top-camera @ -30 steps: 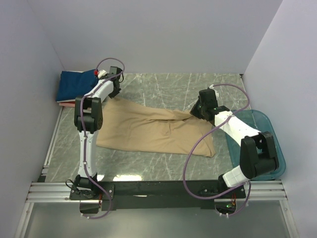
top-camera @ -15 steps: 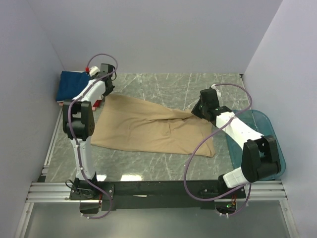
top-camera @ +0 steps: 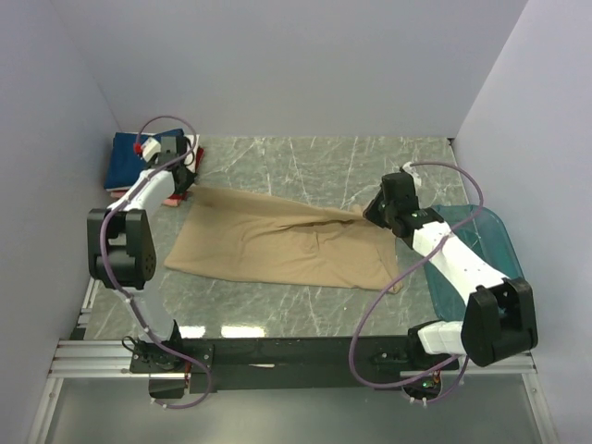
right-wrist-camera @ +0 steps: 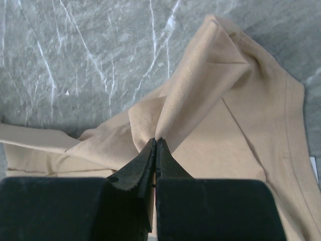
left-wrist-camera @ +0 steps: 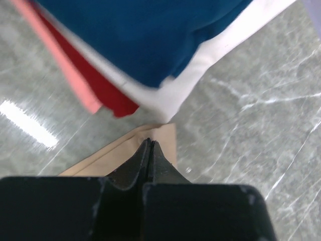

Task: Fold and stack the t-shirts
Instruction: Fold the tshirt

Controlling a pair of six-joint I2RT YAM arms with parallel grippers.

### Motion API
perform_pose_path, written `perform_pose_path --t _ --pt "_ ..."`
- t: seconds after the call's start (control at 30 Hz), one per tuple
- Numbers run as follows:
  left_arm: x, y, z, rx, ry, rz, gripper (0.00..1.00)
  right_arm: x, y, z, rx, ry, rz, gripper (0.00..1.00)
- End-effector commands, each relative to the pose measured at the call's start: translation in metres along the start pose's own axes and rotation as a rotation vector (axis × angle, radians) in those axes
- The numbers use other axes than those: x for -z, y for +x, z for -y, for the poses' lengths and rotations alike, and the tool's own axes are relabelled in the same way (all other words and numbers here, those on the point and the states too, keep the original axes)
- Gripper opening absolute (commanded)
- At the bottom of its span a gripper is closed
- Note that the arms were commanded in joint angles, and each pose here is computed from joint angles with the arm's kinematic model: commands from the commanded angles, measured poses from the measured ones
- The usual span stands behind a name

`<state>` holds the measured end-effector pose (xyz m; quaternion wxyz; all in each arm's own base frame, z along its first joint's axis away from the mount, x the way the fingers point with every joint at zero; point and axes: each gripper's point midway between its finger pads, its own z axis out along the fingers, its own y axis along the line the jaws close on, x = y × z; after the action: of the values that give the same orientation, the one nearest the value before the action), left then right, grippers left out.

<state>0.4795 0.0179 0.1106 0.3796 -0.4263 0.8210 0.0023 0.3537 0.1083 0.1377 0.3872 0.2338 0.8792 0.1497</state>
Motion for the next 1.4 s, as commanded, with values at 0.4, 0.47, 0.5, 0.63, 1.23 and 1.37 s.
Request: perform_pose_path --t 0.4,0.47,0.5,0.63,1.23,1.37 --pt "0.030 -0.003 -0.039 0.200 0.104 0.049 0.00 0.015 0.047 0.014 0.008 -0.029 -0.074 0.00" --pt "0.031 0.000 -0.049 0.211 0.095 0.050 0.00 0.013 0.052 0.013 0.009 -0.038 -0.086 0.00" --pt "0.031 -0.001 -0.053 0.226 0.092 0.057 0.00 0.011 0.058 0.014 0.012 -0.036 -0.102 0.00" --pt "0.033 0.012 -0.065 0.259 0.109 0.046 0.00 0.004 0.072 0.015 0.016 -0.034 -0.137 0.00" --pt "0.045 0.121 -0.185 0.377 -0.124 -0.056 0.00 -0.010 0.154 0.060 -0.020 0.035 -0.360 0.00" --pt "0.061 0.122 -0.196 0.382 -0.124 -0.040 0.00 0.001 0.167 0.073 -0.018 0.048 -0.395 0.00"
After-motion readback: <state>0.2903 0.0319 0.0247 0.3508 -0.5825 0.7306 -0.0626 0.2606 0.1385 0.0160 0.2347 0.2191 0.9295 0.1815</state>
